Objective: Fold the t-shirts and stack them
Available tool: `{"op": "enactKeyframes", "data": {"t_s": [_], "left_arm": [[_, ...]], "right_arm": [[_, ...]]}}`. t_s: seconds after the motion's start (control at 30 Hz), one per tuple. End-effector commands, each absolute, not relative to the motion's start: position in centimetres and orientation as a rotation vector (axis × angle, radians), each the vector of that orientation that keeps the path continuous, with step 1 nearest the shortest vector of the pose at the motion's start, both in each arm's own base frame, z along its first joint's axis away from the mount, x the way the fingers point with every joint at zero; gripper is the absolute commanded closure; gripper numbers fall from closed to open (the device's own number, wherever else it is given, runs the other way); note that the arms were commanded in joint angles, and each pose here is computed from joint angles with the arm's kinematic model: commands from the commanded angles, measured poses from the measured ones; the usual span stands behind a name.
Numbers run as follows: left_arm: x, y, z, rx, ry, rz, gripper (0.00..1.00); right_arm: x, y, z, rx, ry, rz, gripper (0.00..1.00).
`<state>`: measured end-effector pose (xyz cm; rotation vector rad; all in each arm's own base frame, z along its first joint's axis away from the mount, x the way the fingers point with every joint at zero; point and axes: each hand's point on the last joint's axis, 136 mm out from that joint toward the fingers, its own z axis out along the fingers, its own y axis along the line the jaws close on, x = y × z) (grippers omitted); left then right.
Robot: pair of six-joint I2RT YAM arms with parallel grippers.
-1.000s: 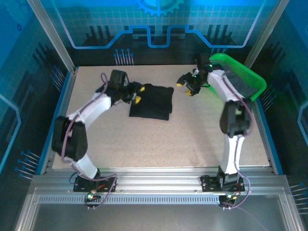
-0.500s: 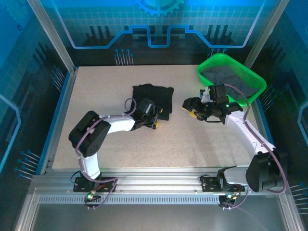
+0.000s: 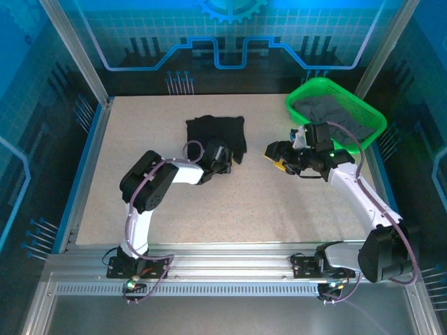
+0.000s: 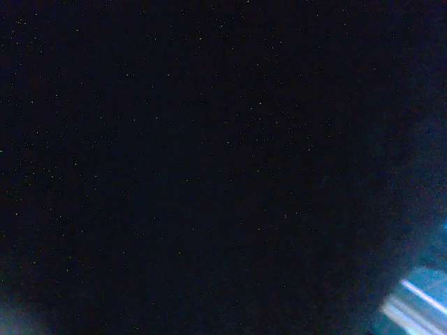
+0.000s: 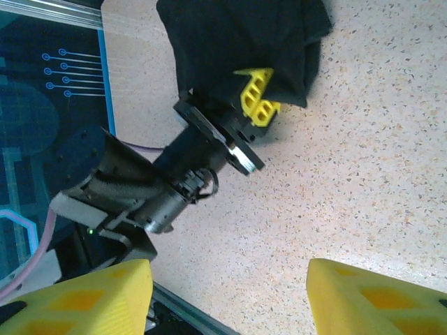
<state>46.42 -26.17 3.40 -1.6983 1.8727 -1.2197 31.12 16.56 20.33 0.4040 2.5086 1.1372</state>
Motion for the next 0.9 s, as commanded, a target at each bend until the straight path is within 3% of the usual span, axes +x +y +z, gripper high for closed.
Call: {"op": "enactKeyframes", "data": {"t_s": [0.0, 0.13, 0.43, 0.87], "left_arm": [[49.1, -19.8, 4.1, -1.707, 1.753, -1.179, 1.0], [51.6, -14.1, 4.8, -1.577, 1.84, -1.259, 1.0], [52.9, -1.3, 3.1, -1.382, 2.039, -1.239, 1.0], [52.7, 6.7, 2.4, -1.362, 2.148, -1.073, 1.0]], "right_arm": [[30.9, 16.9, 21.0, 0.382, 2.496, 1.171, 0.39], [31.2, 17.2, 20.5, 0.388, 2.504, 1.167, 0.39], [32.6, 19.2, 19.4, 0.343, 2.546, 1.17, 0.4], [35.7, 24.2, 21.7, 0.174, 2.47, 1.296, 0.4]]}}
